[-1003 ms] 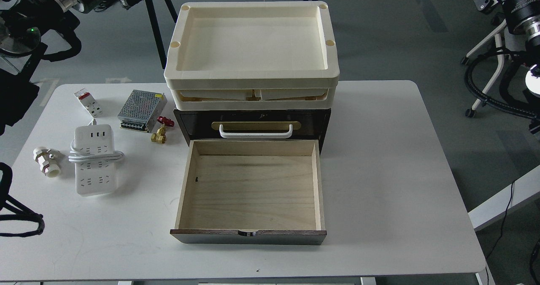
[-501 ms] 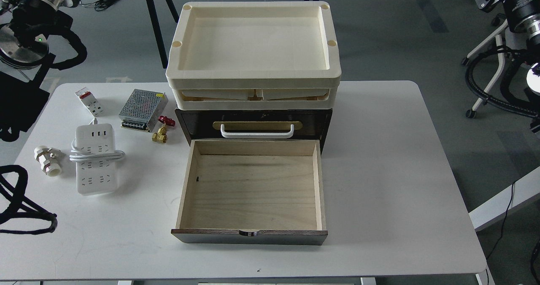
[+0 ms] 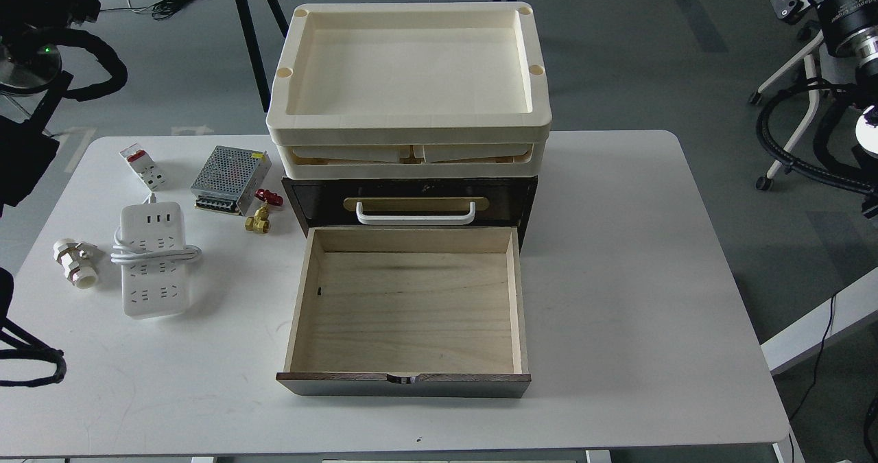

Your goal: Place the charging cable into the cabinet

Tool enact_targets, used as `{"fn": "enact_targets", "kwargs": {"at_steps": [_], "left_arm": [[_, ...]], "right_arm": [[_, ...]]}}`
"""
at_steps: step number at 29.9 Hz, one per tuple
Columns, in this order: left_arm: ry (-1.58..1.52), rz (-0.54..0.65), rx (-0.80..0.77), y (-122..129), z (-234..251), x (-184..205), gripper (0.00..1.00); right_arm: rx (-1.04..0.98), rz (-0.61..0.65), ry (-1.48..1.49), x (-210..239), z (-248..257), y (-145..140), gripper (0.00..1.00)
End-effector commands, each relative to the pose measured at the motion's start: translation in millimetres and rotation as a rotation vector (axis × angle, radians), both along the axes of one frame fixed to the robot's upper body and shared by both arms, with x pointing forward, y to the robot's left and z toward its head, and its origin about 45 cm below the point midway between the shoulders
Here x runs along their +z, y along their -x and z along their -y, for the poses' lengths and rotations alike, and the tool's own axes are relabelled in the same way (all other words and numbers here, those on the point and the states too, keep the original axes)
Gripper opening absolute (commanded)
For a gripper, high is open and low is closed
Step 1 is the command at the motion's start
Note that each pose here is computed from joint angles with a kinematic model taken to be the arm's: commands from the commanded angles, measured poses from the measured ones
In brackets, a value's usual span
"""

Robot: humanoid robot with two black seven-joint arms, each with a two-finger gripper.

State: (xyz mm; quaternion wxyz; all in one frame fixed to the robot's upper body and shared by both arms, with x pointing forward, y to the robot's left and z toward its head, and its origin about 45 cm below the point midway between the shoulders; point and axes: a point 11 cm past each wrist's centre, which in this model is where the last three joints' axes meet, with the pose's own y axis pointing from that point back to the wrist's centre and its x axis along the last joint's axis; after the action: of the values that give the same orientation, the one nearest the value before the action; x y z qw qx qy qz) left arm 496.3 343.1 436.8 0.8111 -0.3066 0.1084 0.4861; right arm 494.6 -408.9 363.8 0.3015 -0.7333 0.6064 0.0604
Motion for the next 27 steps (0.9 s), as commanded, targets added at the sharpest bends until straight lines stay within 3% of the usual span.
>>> {"fn": "enact_targets", "kwargs": {"at_steps": [1, 8, 14, 20, 27], "left_arm": [[-0.189, 0.067, -0.092, 24.1, 16.2, 37.4, 1.00], [-0.492, 0.143, -0.179, 77.5, 26.3, 89.0, 1.00], [-0.737, 0.109, -0.064, 88.7, -17.1, 76.4, 1.00], [-1.133, 0.153, 0.057, 129.9, -60.4, 84.7, 1.00], [-1.651, 0.108, -0.066, 169.7, -63.9, 25.7, 1.00]], "right_arm": [[-0.008, -0.021, 0.002, -10.3, 4.2, 3.3, 0.99], [-0.020, -0.040, 0.001, -21.0, 9.4, 7.1, 0.99], [-0.020, -0.037, -0.004, -20.0, 9.5, 7.0, 0.99], [-0.028, -0.026, -0.011, -15.9, 13.0, 7.5, 0.99], [-0.050, -0.021, 0.001, -11.5, 24.9, 11.2, 0.99]]}}
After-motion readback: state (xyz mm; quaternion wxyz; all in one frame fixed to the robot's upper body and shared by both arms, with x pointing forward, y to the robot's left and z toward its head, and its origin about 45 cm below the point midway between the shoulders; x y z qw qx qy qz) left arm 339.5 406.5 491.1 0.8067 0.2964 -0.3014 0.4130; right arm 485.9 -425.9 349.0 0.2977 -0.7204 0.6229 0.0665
